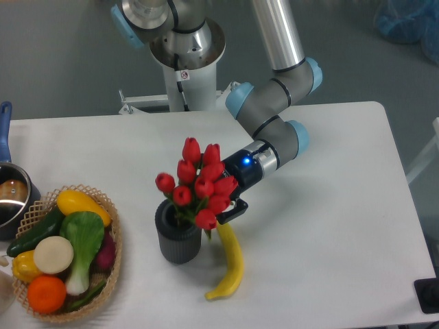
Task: Insert the flowers into the vase
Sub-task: 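Push the tulips deeper into the vase and adjust the bunch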
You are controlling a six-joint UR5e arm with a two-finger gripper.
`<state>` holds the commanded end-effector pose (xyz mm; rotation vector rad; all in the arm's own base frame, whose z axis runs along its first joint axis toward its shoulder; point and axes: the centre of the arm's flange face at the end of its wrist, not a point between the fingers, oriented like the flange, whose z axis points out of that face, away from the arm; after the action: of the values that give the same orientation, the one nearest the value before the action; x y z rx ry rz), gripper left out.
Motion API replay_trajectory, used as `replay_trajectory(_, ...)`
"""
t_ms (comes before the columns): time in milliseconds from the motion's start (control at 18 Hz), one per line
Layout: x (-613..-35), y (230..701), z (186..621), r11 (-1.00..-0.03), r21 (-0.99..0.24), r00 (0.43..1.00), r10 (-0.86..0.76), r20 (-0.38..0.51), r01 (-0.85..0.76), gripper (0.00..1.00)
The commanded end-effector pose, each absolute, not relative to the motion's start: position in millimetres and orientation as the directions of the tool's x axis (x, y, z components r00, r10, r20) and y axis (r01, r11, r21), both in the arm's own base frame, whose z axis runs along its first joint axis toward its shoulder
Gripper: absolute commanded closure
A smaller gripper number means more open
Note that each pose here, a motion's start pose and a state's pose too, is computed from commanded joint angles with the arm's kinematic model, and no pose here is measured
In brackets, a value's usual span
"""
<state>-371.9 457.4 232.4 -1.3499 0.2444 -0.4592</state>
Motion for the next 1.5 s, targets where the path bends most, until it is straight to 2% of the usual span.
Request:
replay_trajectory(56,-371.4,457.2,232.8,0.149,-0.973,0.887,-0.453,0.090,0.175,0.22)
replay_trajectory(222,-370.6,456.7,231.7,0.148,-0.973,0.887,-0.453,0.093,0.178,0.03)
replay_trajectory(278,-370.1,456.4,232.0,0.148,-0.973,0.887,-0.453,0.093,0.178,0.02)
replay_trajectory(1500,-375.3,464.1,239.7,0.153,-0.976,0.885,-0.461,0.067,0.154,0.00)
